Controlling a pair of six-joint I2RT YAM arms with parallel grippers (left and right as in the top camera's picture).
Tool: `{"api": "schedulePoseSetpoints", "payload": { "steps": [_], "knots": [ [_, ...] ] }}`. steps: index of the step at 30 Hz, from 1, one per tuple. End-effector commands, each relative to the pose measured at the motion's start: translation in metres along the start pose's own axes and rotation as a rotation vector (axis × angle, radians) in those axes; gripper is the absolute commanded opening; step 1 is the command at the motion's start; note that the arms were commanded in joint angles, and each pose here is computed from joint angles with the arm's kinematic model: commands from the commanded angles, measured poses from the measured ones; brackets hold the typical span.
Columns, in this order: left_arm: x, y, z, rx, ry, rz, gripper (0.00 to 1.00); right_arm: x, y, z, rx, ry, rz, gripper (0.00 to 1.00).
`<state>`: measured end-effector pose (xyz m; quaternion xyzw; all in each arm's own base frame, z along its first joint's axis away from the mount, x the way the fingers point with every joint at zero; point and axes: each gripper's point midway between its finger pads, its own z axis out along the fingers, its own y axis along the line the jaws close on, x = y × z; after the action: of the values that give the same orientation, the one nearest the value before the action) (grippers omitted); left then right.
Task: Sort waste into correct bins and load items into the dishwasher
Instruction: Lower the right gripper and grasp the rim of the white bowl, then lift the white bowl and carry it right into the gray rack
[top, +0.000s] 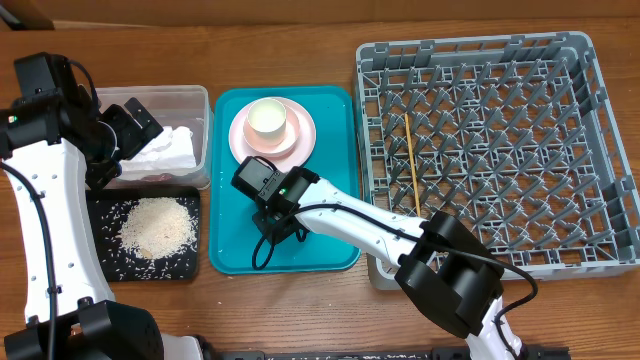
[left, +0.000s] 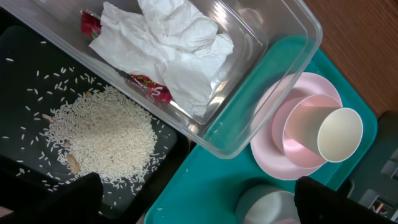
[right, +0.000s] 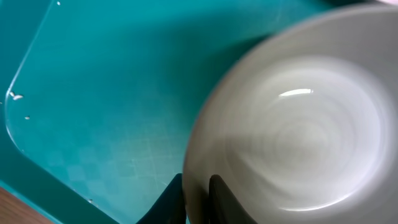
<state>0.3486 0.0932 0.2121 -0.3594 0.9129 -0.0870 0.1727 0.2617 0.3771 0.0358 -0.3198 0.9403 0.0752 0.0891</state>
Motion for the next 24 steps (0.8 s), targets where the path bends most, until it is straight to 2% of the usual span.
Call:
{"api": "schedulePoseSetpoints", "payload": {
  "steps": [1, 6, 15, 19, 24],
  "knots": [
    [-0.005, -0.004, -0.009, 0.019, -0.026, 0.002, 1.0, 0.004, 0.002, 0.002, -0.003, 0.012, -0.003, 0.13],
    [-0.005, -0.004, -0.009, 0.018, -0.026, 0.003, 1.0, 0.002, 0.004, -0.008, -0.003, 0.02, 0.001, 0.04],
    [-0.005, -0.004, -0.009, 0.018, -0.026, 0.003, 1.0, -0.018, 0.039, -0.071, -0.187, -0.032, 0.012, 0.04],
    [-0.005, -0.004, -0.009, 0.018, -0.026, 0.003, 1.0, -0.022, 0.034, -0.109, -0.204, -0.074, 0.06, 0.04],
    [-0.005, -0.004, -0.009, 0.018, -0.026, 0.003, 1.0, -0.015, 0.031, -0.17, -0.331, -0.12, 0.096, 0.04]
  ]
}}
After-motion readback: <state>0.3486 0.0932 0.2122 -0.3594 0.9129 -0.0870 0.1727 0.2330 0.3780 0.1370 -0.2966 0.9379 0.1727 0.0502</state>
